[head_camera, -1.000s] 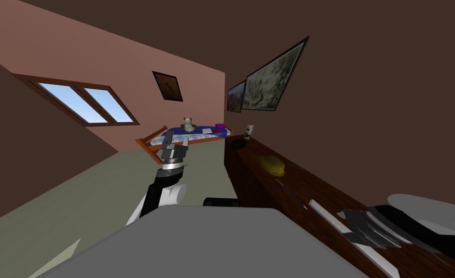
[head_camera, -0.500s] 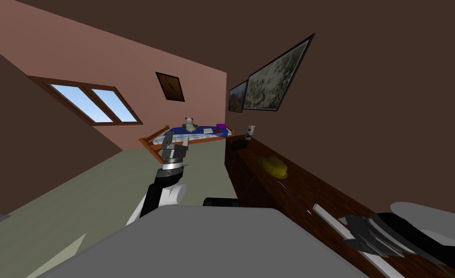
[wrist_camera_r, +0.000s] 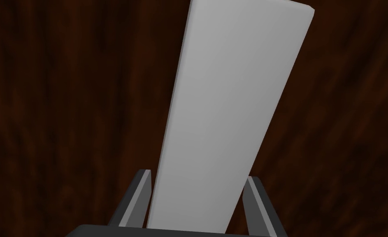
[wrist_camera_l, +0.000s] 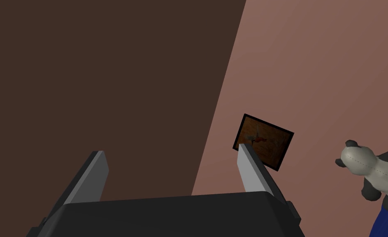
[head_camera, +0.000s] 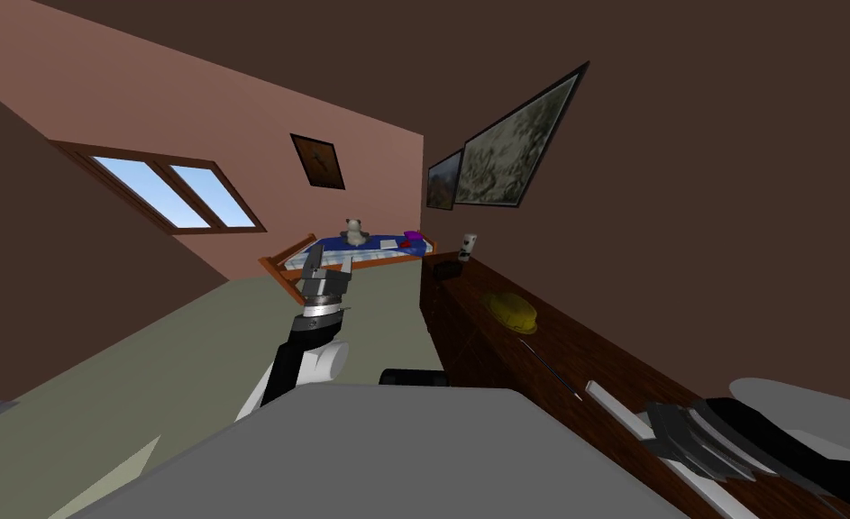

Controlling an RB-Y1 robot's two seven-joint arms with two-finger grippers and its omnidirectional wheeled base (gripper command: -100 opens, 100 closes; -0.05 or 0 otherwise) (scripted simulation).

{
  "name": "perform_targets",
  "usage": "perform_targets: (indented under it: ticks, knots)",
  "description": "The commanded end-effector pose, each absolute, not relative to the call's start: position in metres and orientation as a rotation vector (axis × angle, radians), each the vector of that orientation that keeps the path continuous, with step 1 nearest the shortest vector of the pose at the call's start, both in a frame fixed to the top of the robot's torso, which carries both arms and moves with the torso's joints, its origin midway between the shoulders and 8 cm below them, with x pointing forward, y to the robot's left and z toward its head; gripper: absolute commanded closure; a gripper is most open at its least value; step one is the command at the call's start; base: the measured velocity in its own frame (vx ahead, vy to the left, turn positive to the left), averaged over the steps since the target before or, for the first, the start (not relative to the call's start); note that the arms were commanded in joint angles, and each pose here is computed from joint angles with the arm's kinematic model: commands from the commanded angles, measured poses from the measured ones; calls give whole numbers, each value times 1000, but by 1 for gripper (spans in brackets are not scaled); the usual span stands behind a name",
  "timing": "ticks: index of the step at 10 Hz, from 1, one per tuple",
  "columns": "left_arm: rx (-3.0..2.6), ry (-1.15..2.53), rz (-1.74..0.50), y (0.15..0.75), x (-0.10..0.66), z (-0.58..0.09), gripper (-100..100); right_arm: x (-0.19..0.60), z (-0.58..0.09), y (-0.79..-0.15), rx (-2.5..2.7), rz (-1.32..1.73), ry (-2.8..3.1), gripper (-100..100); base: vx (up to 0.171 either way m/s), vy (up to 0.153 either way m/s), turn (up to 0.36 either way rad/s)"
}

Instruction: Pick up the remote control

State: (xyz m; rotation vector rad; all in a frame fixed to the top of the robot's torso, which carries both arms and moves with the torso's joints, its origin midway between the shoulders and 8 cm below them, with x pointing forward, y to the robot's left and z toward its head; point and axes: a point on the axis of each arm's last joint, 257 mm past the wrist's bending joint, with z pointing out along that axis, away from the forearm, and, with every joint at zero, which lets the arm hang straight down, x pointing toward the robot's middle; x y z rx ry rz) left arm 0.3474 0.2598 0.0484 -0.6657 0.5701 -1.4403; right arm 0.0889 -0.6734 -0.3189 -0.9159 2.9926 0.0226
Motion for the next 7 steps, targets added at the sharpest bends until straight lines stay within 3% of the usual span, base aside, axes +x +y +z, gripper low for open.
perform_targets:
  ticks: [1,2,3,6,7]
  knots:
    - [-666,570,-1440,260,347,48,0,89,-319,-673,-916,23,2993,100,0,0,0]
    - [-666,570,-1440,260,347,48,0,89,-319,-673,-917,23,2992,0,0,0,0]
    - [-666,570,-1440,260,347,48,0,96,-310,-673,-929,18,2988,100,-12,3,-59]
    - [-666,570,-1440,260,347,48,0,103,-300,-672,-941,18,2985,100,-17,6,-53]
    - [-666,570,-1440,260,347,48,0,103,-300,-671,-942,19,2985,0,0,0,0]
